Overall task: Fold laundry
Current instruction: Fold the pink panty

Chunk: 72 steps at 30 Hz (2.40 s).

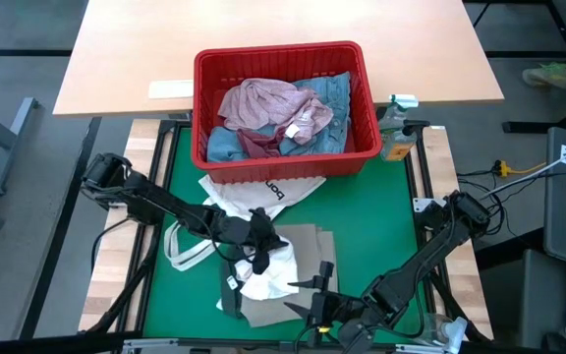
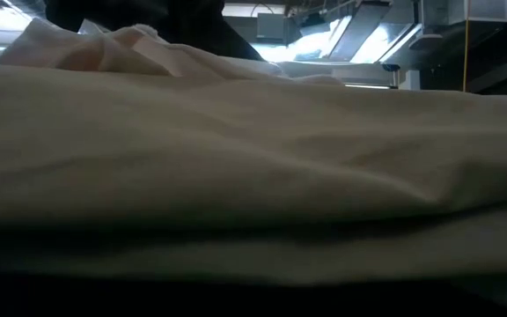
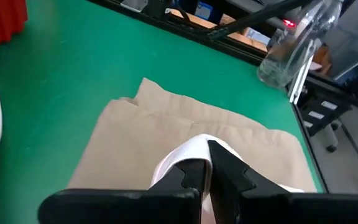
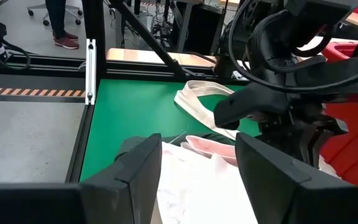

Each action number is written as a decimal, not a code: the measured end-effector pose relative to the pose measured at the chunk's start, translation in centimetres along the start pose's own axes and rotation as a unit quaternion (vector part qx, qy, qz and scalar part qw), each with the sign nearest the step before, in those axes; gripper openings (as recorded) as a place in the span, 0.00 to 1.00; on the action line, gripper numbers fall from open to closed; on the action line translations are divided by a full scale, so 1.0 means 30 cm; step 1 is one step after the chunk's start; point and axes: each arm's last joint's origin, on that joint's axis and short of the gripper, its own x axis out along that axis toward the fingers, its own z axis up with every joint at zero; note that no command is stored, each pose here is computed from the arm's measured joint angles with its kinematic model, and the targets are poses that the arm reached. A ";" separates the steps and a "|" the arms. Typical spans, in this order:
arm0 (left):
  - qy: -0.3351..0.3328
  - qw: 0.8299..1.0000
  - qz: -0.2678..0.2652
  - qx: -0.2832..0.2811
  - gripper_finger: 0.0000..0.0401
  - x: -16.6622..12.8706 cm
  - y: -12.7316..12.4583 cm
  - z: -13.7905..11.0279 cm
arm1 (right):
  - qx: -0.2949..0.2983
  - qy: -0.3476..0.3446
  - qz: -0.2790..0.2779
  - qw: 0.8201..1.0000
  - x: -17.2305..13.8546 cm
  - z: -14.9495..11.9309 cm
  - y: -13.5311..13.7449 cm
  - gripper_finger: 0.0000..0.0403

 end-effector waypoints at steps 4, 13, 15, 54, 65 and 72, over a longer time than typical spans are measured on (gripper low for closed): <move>-0.001 1.000 0.001 0.006 0.04 0.000 0.000 0.000 | 0.000 0.000 0.001 1.000 0.000 0.000 0.000 0.51; -0.014 0.996 0.032 0.086 0.26 0.000 0.008 0.004 | 0.009 0.005 0.006 1.000 0.032 0.008 -0.024 0.51; -0.019 0.991 0.042 0.130 0.31 -0.003 0.008 0.009 | 0.023 0.011 0.012 1.000 0.048 0.010 -0.035 0.51; 0.157 0.977 -0.053 0.130 0.28 -0.295 -0.066 0.006 | 0.209 0.143 -0.051 0.966 0.290 -0.120 -0.219 0.51; 0.198 0.963 -0.027 0.181 0.40 -0.312 -0.131 -0.101 | 0.235 0.146 -0.051 0.960 0.349 -0.159 -0.219 0.51; 0.202 0.957 0.023 0.206 0.51 -0.267 -0.128 -0.151 | 0.234 0.146 -0.052 0.960 0.350 -0.161 -0.218 0.51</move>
